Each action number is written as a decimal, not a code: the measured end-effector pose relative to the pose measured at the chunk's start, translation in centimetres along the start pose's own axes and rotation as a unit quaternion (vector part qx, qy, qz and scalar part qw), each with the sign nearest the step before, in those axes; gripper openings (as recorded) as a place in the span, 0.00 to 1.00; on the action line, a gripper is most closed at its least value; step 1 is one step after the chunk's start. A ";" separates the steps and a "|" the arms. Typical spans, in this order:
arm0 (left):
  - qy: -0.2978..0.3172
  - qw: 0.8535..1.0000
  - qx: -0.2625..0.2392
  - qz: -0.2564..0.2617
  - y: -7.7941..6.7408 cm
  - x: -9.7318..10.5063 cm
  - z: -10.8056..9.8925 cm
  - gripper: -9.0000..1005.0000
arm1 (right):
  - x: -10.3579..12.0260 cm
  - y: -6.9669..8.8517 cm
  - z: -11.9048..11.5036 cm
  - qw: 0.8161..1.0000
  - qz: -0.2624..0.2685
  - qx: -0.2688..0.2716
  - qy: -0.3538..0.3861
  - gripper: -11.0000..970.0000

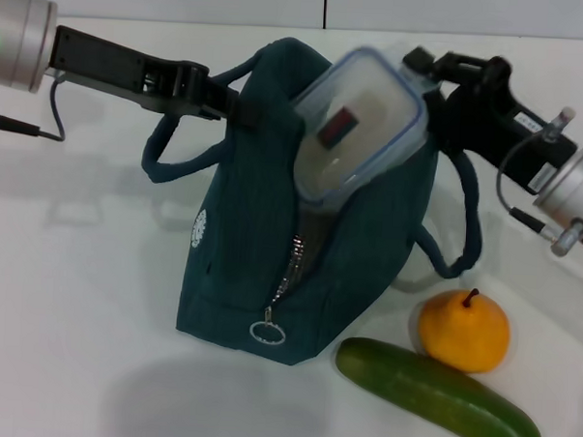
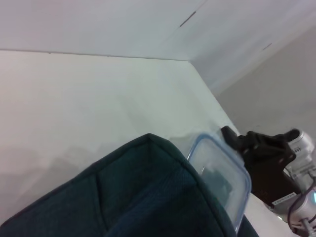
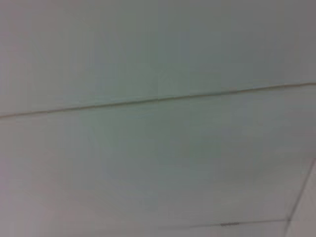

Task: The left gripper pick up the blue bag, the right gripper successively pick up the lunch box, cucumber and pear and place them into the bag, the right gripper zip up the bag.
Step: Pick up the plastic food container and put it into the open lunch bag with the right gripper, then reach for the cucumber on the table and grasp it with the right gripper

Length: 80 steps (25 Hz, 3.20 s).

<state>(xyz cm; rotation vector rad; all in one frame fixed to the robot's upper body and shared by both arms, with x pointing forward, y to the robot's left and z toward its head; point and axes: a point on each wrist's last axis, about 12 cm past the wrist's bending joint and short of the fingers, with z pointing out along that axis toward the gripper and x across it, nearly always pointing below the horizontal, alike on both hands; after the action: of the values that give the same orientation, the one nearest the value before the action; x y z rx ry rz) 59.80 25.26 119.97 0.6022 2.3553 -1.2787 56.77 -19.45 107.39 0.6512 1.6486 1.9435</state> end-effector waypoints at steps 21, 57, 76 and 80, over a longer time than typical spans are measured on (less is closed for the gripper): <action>0.003 1.000 0.017 -0.002 0.5 0.7 0.5 0.06 | 1.1 1.0 3.5 0.975 -0.114 0.067 0.177 0.14; -0.018 0.998 0.051 -0.030 1.5 0.6 -1.0 0.06 | -1.7 3.7 5.2 0.935 -0.244 0.098 0.237 0.29; -0.047 0.998 0.032 -0.025 2.3 0.8 -1.5 0.06 | -5.5 6.5 -6.5 0.837 -0.513 0.029 0.191 0.35; -0.058 0.998 0.031 -0.022 2.5 0.9 -1.6 0.06 | -4.4 8.1 -7.9 0.806 -0.546 -0.032 0.227 0.35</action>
<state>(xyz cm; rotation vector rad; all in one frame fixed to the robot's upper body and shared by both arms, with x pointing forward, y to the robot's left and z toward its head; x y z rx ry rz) 60.18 28.03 118.61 0.4842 2.2513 -1.3731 54.42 -29.29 114.05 -0.7569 1.6070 1.2568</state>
